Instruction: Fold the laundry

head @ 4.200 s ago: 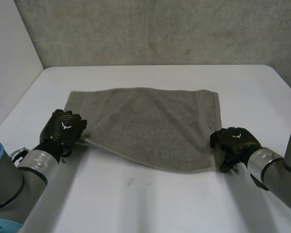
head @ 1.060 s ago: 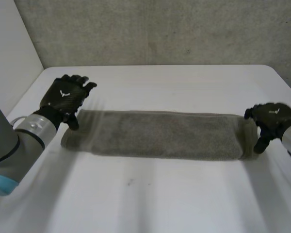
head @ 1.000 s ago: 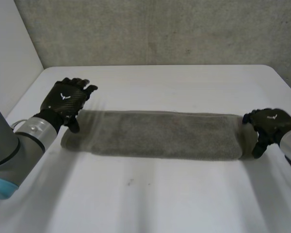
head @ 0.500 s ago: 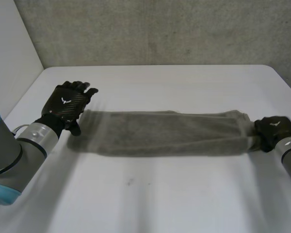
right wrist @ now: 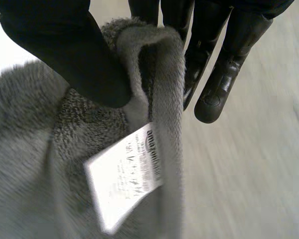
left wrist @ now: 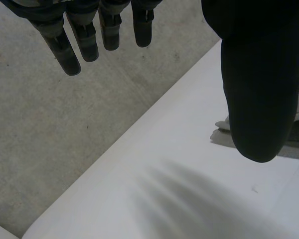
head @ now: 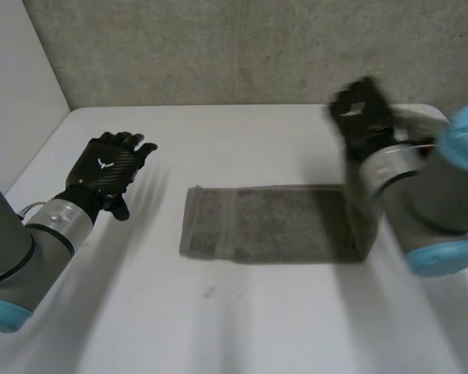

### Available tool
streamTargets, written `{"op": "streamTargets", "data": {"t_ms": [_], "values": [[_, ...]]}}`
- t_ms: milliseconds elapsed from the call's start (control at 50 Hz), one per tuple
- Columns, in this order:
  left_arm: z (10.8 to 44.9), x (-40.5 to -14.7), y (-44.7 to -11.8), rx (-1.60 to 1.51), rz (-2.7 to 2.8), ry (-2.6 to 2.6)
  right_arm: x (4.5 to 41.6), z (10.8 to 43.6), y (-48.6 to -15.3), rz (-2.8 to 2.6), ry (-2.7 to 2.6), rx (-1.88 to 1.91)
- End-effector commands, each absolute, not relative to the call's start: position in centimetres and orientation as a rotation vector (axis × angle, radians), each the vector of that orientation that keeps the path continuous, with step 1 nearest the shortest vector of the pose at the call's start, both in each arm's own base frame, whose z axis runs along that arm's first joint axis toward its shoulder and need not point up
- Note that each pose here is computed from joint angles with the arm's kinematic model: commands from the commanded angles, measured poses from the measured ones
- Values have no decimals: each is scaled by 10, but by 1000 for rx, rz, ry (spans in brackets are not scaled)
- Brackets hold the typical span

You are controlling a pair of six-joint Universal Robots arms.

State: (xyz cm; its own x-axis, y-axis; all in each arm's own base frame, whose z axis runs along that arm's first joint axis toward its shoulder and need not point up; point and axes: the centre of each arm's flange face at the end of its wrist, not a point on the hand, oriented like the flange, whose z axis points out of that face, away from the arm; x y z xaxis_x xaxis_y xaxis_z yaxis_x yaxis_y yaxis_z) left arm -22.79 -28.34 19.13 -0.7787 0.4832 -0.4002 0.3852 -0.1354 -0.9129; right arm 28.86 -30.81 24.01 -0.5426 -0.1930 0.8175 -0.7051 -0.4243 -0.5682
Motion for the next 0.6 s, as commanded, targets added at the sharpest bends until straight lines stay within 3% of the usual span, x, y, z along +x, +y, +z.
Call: {"op": "streamTargets", "data": {"t_ms": [20,160,280,380,400,480,600], "values": [[191,-227,-283,-1013,2077,-2023,378,192,-227,2124,-1303,1782],[193,-227,-281,-1013,2083,-2018,405,143,-188,2053,-1324,2057],[196,-227,-281,-1010,2093,-2010,408,129,-184,2017,-1348,2094],[201,-228,-281,-1007,2114,-1992,406,157,-190,2108,-1388,1996],[203,-230,-280,-1009,2117,-1976,403,178,-195,2181,-1443,1919],[212,-239,-278,-975,2114,-1927,366,222,-235,2327,-1837,1521],[227,-264,-266,-904,2063,-1815,321,236,-256,2283,-2202,1217]]}}
